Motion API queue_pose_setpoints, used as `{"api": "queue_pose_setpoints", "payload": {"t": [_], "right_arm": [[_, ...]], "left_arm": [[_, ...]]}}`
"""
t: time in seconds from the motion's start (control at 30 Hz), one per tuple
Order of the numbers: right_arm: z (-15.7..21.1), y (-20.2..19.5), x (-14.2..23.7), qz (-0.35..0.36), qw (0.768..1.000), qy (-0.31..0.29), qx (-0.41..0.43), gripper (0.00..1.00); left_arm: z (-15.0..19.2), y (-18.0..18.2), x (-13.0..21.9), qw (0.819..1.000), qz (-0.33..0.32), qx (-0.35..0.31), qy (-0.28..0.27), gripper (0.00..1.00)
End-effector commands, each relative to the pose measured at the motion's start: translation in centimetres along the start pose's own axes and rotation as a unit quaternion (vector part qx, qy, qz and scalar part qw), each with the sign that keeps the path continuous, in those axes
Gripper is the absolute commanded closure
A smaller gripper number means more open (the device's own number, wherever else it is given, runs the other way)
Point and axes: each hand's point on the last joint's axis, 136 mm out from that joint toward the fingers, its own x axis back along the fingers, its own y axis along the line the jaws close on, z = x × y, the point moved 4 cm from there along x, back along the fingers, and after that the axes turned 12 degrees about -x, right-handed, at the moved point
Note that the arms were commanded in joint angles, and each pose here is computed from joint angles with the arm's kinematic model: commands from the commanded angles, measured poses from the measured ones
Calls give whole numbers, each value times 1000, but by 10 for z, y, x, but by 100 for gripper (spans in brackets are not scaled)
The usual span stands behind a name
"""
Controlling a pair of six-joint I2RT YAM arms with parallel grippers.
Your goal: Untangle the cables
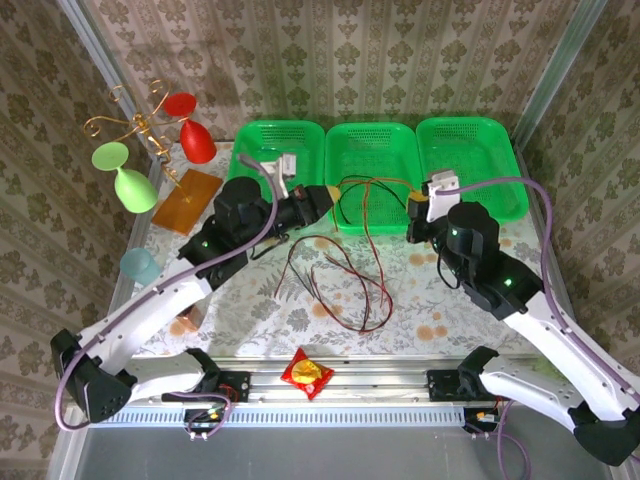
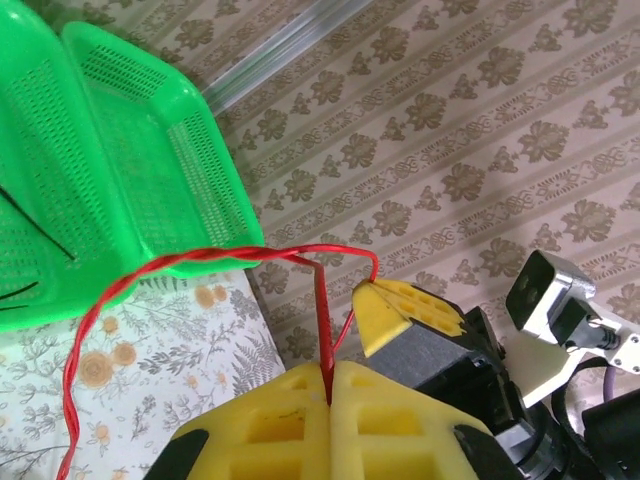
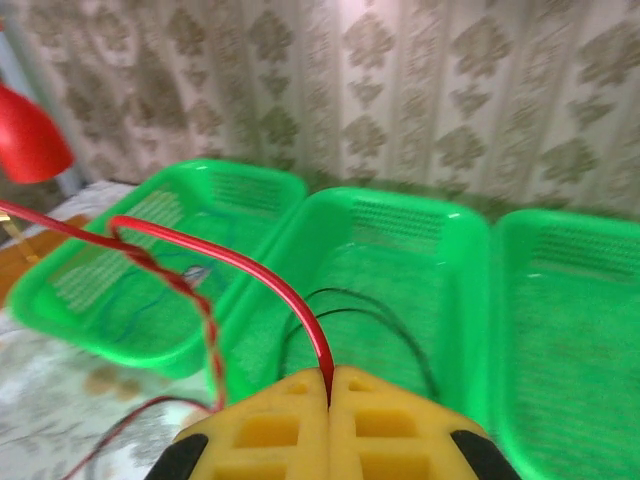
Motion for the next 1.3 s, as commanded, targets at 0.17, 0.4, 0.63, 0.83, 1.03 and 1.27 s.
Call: {"api": "queue_pose_setpoints", "payload": {"t": [0.17,0.4,0.63,0.83,1.03,1.27], "right_arm": [[-60,-42,29,127,988,-81,44,100],[-96,-54,42,155,978,-132,39,100],[-110,-73,46,189,969,-159,24,100],[-110,-91,43,230,960,-158,10,100],[-103,-113,48,288,943,-165,-1,100],[-97,-140,63,352,916,-189,-27,100]], "left_arm": [[-51,-53,5,996,31,-76,-18,100],[-84,-64,16,994,25,-95,-47,100],[-103,-53,33,993,3,-97,-70,100],[-118,-35,69,986,-58,-116,-104,100],[-121,-8,115,963,-173,-153,-140,100],[-119,18,173,916,-280,-178,-223,100]]}}
